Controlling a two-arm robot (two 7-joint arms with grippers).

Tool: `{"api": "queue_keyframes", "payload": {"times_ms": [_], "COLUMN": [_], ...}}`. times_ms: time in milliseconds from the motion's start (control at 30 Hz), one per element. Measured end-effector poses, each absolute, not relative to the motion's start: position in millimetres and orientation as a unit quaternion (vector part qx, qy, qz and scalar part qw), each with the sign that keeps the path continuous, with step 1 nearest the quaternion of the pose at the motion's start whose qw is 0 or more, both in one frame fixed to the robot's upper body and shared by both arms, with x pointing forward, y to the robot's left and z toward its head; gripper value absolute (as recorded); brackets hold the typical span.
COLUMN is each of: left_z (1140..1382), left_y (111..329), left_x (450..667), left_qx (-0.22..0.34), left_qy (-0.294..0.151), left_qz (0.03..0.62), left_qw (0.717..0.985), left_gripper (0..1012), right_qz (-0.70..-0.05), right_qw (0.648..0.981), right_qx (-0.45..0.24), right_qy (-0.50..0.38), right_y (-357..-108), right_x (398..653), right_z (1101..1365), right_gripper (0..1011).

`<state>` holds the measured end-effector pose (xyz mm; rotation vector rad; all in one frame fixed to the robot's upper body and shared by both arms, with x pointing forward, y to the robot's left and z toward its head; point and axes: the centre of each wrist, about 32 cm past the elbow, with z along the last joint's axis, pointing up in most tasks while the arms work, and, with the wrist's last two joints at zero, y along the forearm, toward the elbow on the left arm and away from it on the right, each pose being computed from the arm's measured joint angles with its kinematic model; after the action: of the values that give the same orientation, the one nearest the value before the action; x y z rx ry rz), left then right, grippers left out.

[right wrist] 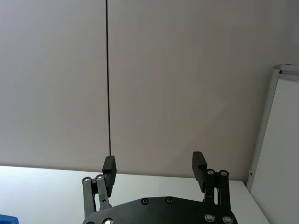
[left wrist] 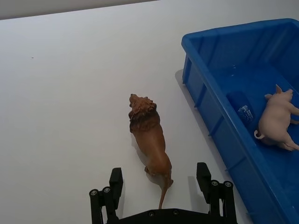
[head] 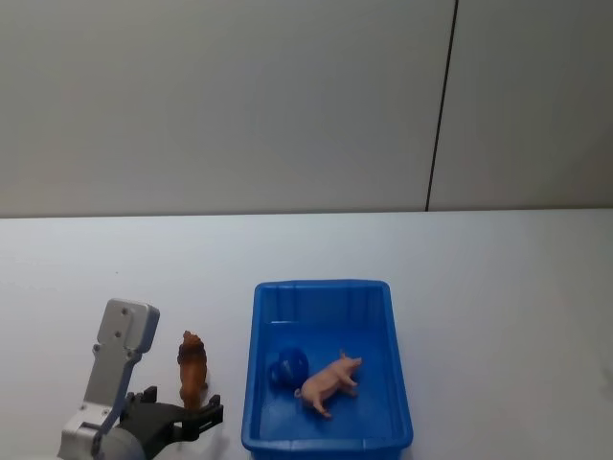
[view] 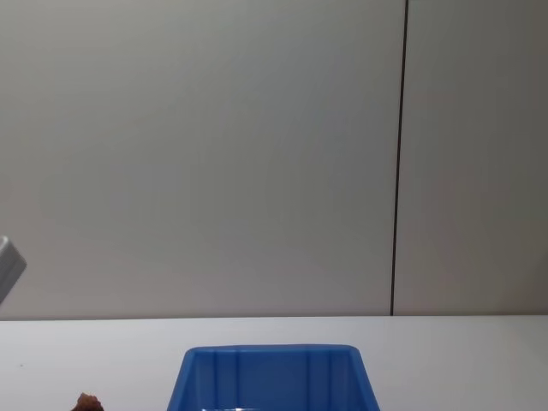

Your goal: Pick up the two dolls from the table and place them into the box.

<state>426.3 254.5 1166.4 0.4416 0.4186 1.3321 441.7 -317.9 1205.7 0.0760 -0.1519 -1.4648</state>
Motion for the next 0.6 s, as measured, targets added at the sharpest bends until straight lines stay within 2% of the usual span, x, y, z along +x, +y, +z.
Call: {"api": "queue_keyframes", "payload": {"times_ms": [600], "left_z": [1159.9], "left_y": [257.7], "left_x": [451.1], "left_qx": [0.202], "left_qy": [0.182], "left_qz": [0.600], "left_qw": [0.753], "left_gripper": [1003], "right_qz": [-0.668], "right_qw": [0.740], "right_qx": [0.035], "right_qy": [-0.069], "right_y": [-317.9], "right_x": [441.7], "right_z": [1205.7], "right_gripper": [1001]}}
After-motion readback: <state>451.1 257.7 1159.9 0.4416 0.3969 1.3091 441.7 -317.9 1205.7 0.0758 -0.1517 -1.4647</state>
